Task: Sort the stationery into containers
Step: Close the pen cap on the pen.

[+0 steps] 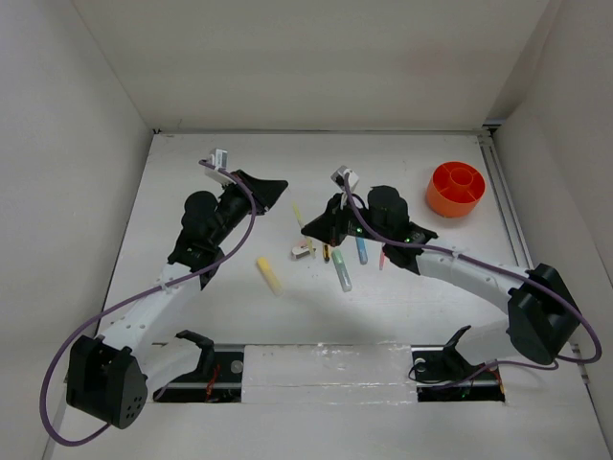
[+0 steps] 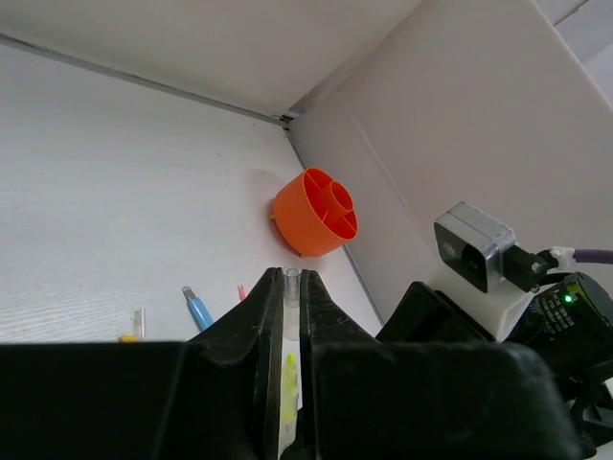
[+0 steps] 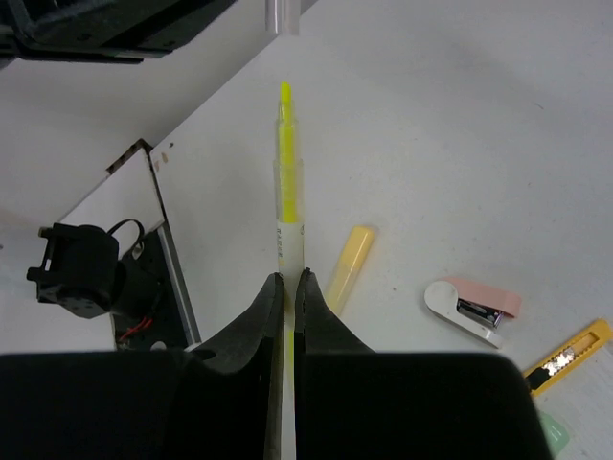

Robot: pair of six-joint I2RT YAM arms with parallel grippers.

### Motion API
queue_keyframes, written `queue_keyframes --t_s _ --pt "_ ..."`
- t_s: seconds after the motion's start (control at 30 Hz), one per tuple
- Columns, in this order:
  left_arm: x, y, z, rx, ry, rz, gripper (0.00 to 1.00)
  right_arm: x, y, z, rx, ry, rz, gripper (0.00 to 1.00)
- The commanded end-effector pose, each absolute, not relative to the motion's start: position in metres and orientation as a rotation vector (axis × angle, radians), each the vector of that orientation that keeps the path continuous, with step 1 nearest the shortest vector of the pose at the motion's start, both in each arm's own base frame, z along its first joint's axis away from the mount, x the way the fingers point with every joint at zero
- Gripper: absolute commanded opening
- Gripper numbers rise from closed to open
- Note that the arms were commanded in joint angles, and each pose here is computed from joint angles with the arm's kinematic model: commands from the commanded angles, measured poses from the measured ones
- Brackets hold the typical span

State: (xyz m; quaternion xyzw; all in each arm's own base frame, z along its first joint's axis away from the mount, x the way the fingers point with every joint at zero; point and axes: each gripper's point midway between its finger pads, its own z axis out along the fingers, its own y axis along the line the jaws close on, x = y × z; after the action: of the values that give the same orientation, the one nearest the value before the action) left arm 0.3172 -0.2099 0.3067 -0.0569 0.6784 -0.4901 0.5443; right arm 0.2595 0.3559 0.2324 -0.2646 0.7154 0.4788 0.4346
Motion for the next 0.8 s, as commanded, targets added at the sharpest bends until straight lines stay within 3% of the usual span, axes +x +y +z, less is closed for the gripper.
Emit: queue_keyframes --t_s 0.0,0.77 --pt "0.3143 -0.2107 0.3152 -0.106 1.56 -1.183 0.0 0.2672 0.363 0.2653 -0.674 1.668 1.206 0.0" --pt "0.316 -0.2113 0.312 -0.109 1.569 -1.181 0.0 0.2745 0.3655 0.2658 -0.681 1.67 1.199 0.0"
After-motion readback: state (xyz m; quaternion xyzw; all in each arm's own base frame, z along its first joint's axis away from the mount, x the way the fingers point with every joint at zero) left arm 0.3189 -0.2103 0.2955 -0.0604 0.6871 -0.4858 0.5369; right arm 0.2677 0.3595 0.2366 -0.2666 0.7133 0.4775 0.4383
